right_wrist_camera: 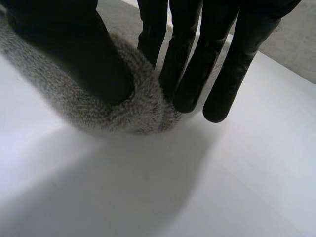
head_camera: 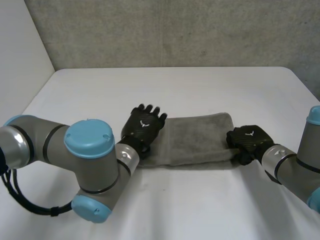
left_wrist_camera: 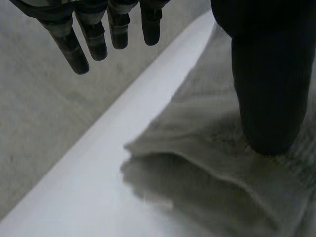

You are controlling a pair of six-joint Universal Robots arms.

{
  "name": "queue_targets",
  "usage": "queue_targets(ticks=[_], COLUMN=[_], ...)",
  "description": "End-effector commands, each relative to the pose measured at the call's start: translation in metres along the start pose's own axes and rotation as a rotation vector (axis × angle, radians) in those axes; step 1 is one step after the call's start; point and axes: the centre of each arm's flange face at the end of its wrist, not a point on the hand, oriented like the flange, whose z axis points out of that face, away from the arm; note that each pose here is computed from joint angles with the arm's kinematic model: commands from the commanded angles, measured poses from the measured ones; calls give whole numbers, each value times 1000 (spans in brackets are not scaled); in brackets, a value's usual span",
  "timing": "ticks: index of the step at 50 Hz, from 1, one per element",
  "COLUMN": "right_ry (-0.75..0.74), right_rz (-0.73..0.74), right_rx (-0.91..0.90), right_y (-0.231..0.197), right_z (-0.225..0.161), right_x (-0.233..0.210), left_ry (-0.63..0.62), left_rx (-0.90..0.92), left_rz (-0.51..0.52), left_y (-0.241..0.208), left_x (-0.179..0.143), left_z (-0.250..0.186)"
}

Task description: Fold the towel.

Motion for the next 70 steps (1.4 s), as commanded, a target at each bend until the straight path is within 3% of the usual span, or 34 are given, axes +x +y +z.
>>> queue_targets(ticks=[1, 8, 14, 18, 20, 27, 32, 34, 37, 39, 40, 42, 47, 53, 62, 70], right_ry=[48, 53, -152, -256, -340, -355, -260, -210, -199, -204, -204, -215, -263, -280, -292, -202], right_rz=[-56, -190, -355, -458, -553, -648, -519, -342, -239, -48, -47, 105, 248, 293, 301, 161], right_rx=[73, 234, 400, 427, 411, 379, 401, 403, 399, 392, 392, 370, 302, 198, 83, 54], right_y=[-24, -80, -120, -114, -91, -68, -99, -118, -124, -130, -130, -129, -118, -89, -57, -54], right_z=[-1, -6, -12, -14, -11, -6, -19, -26, -28, -33, -33, -29, -18, 14, 43, 47], right_x=[11, -2, -108, -155, -192, -214, -195, -164, -149, -125, -125, -103, -81, -76, -82, -72], left_ry=[-61, -158, -235, -264, -283, -284, -286, -295, -294, -279, -279, -234, -117, -44, -35, -28], left_rx=[-83, -80, -74, -80, -89, -99, -62, -3, 29, 84, 84, 115, 105, 2, -146, -234], left_rz=[-4, -22, -44, -49, -54, -57, -80, -131, -163, -230, -230, -285, -361, -426, -424, -422], left_y=[12, 3, -2, -1, 1, 1, -8, -24, -32, -46, -47, -56, -57, -29, 11, 24], left_x=[-17, -50, -79, -90, -97, -101, -102, -105, -106, -102, -102, -90, -61, -36, -25, -25], left_z=[-14, -26, -33, -36, -38, -39, -35, -30, -28, -23, -23, -18, -13, 2, 10, 3])
